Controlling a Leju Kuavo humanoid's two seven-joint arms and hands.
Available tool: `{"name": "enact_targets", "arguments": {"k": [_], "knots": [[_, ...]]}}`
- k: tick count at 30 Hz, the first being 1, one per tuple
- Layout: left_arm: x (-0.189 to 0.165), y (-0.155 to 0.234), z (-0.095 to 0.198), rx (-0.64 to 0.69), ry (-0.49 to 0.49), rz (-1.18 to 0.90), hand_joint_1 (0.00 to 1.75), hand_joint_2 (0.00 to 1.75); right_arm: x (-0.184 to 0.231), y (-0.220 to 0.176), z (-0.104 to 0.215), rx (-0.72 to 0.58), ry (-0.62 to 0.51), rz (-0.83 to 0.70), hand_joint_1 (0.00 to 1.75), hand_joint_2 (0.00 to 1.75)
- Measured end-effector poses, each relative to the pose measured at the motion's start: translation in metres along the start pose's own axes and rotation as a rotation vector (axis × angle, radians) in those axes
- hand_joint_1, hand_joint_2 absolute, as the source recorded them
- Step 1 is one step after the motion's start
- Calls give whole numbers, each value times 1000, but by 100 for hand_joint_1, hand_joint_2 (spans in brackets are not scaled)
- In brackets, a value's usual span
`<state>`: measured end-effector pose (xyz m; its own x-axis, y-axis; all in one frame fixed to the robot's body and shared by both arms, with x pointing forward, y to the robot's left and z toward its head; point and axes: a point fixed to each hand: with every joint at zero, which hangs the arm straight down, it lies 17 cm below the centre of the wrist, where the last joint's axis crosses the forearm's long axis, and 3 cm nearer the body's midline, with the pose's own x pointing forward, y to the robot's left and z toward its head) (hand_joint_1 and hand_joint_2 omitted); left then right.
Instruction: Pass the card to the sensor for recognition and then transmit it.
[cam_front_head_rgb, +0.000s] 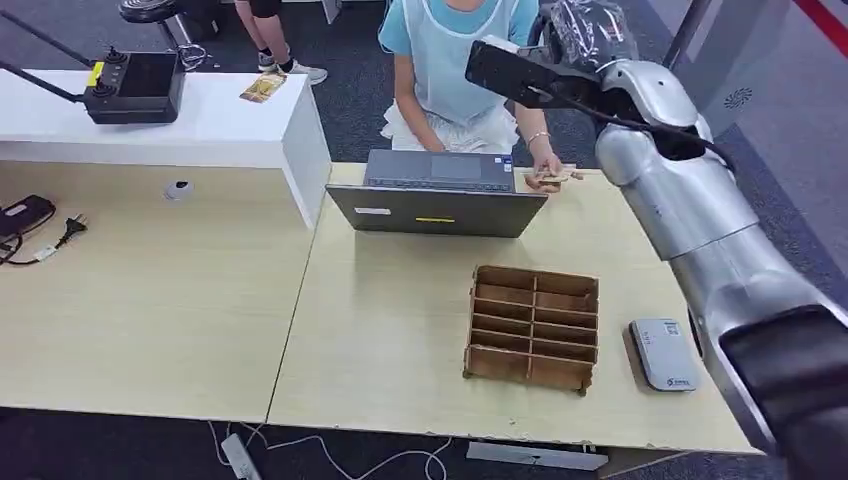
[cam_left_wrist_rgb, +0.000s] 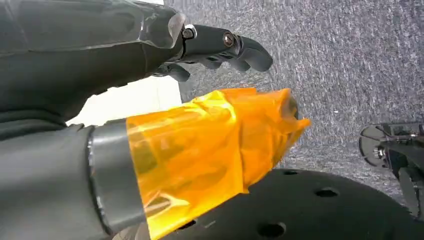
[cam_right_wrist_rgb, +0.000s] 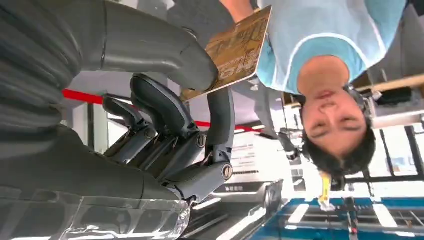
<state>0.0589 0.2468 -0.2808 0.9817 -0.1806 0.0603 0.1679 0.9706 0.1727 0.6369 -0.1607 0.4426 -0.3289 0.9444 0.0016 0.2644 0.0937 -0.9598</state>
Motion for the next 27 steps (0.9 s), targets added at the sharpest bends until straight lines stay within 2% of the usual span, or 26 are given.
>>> {"name": "enact_targets", "arguments": {"k": [8, 27], "knots": [[2, -1, 0, -1, -10, -33, 0, 0, -20, 20, -10, 61, 72, -49, 175, 175], [4, -5, 1, -6, -18, -53, 0, 0, -67, 52, -4, 126, 194, -66, 175, 175]]}}
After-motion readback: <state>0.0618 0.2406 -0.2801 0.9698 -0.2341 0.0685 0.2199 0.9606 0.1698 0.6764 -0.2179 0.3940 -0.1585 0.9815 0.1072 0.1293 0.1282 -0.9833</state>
